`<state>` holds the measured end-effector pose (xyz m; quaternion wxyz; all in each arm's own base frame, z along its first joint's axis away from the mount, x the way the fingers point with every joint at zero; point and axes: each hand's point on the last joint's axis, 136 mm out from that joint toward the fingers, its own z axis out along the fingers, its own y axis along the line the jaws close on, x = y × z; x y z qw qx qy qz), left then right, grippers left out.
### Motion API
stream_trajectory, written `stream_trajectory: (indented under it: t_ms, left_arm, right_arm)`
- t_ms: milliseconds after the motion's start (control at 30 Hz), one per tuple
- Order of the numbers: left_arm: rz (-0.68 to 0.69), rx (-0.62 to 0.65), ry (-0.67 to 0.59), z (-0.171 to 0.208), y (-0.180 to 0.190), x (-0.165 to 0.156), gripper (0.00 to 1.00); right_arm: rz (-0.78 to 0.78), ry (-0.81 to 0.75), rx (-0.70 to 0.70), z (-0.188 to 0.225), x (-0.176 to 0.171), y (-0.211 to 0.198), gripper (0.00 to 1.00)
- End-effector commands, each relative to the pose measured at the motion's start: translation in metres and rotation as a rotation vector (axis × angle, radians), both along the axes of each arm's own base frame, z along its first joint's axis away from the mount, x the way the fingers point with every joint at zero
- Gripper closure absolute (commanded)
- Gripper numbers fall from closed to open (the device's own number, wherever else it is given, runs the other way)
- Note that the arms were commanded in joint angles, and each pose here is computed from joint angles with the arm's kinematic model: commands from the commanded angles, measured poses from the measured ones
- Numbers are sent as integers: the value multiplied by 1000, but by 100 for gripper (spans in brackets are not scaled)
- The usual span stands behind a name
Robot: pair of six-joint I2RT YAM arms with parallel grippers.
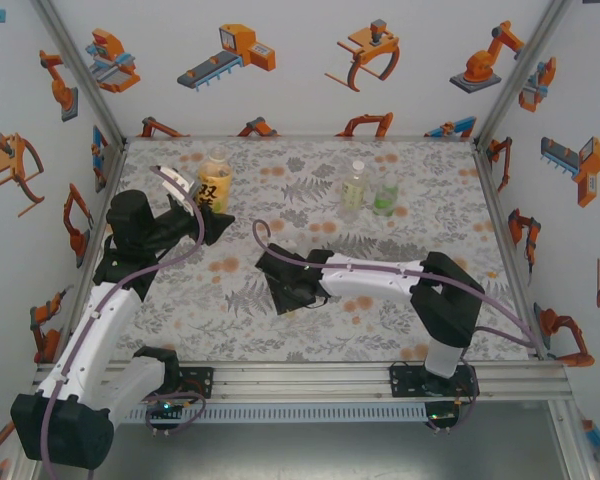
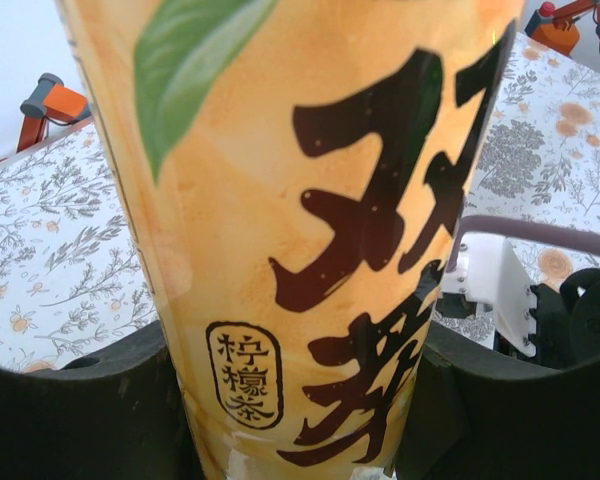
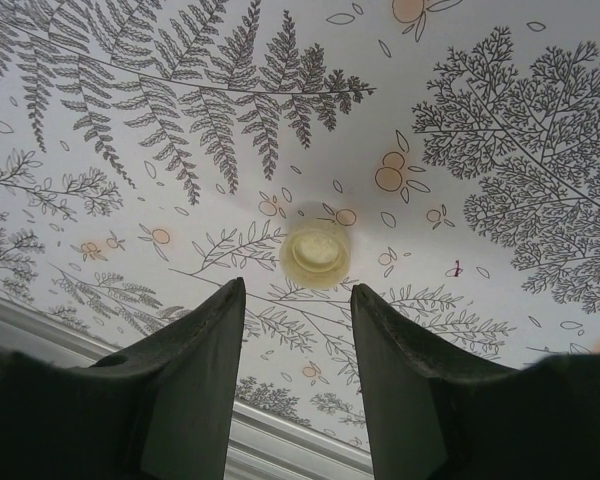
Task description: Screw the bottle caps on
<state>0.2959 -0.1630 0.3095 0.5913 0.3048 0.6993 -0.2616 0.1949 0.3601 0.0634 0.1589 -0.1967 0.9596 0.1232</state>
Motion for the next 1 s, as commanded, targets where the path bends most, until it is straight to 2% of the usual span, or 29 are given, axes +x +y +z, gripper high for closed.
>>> stream_trajectory:
  t_ms: [0, 200, 467, 967]
  left_arm:
    - [-8, -2, -49, 14, 1, -2, 92]
    - [-20, -6, -43, 13, -1, -2, 92]
    - [-24, -5, -47, 14, -1, -3, 91]
    - [-32, -6, -33, 11, -2, -2, 90]
  right_arm:
    - [-17, -9, -36, -1, 2, -2, 55]
    - [-21, 4, -62, -15, 2, -1, 51]
    - [-9, 27, -85, -30, 1, 3, 52]
    - [-13, -23, -103, -14, 11, -6, 63]
